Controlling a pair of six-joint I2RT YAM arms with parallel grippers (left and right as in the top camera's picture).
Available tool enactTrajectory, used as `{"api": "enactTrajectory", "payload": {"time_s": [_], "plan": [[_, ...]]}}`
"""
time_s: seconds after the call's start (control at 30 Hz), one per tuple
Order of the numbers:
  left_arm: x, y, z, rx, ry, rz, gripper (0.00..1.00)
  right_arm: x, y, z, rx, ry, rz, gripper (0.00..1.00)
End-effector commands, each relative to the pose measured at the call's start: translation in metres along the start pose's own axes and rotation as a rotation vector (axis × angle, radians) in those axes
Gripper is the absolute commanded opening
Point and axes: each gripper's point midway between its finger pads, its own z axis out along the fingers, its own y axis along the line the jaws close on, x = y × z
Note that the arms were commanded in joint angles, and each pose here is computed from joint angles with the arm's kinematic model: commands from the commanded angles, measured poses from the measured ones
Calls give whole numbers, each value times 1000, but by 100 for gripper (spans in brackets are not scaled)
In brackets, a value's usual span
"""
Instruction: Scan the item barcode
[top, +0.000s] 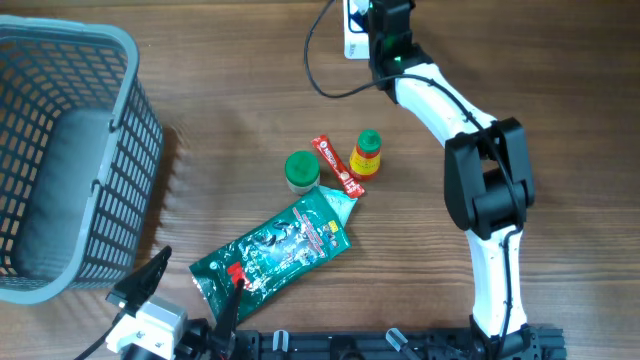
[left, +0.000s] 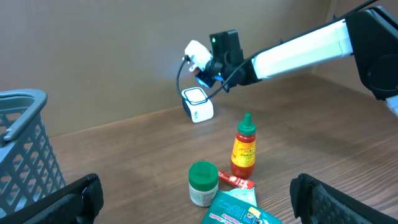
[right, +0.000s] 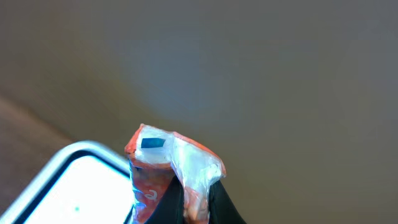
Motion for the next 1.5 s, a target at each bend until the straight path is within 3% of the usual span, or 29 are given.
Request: {"api": "enactTrajectory", "payload": {"time_s": [0.0, 0.13, 0.23, 0.33, 0.43, 0.57, 0.7, 0.8, 0.93, 0.97, 1.0, 1.1, 1.3, 1.47], "plan": [[-1, -2, -1, 9, -8, -5, 100, -29, -91, -28, 244, 29, 122, 4], [-1, -2, -1, 9, -8, -5, 100, 2, -163, -46, 378, 165, 129, 4], [-1, -2, -1, 9, -8, -5, 100, 67, -218, -55, 458, 351, 122, 5], [-1, -2, -1, 9, -8, -5, 100, 152, -256, -66, 500, 551, 201, 4], [-1, -2, -1, 9, -8, -5, 100, 269, -288, -103, 541, 795, 452, 4], [-1, -2, -1, 9, -8, -5, 100, 357, -308, -149, 540, 959, 698, 4], [-1, -2, -1, 9, -8, -5, 100, 430, -325, -201, 521, 1091, 835, 6], [-1, -2, -1, 9, -8, -5, 100, 469, -320, -230, 509, 1145, 949, 15], [-1, -2, -1, 9, -8, -5, 100, 518, -299, -271, 536, 1257, 1036, 15], [-1, -2, -1, 9, -8, -5, 100, 524, -299, -279, 573, 1266, 1079, 15], [-1, -2, -1, 9, -8, -5, 100, 529, -301, -288, 609, 1275, 1122, 31], [-1, -2, -1, 9, -8, -5, 100, 523, -305, -297, 633, 1278, 1150, 100], [-1, -2, -1, 9, -8, -5, 100, 452, -322, -305, 729, 1153, 1309, 100], [-1, -2, -1, 9, -8, -5, 100, 328, -275, -294, 500, 1044, 1563, 100]]}}
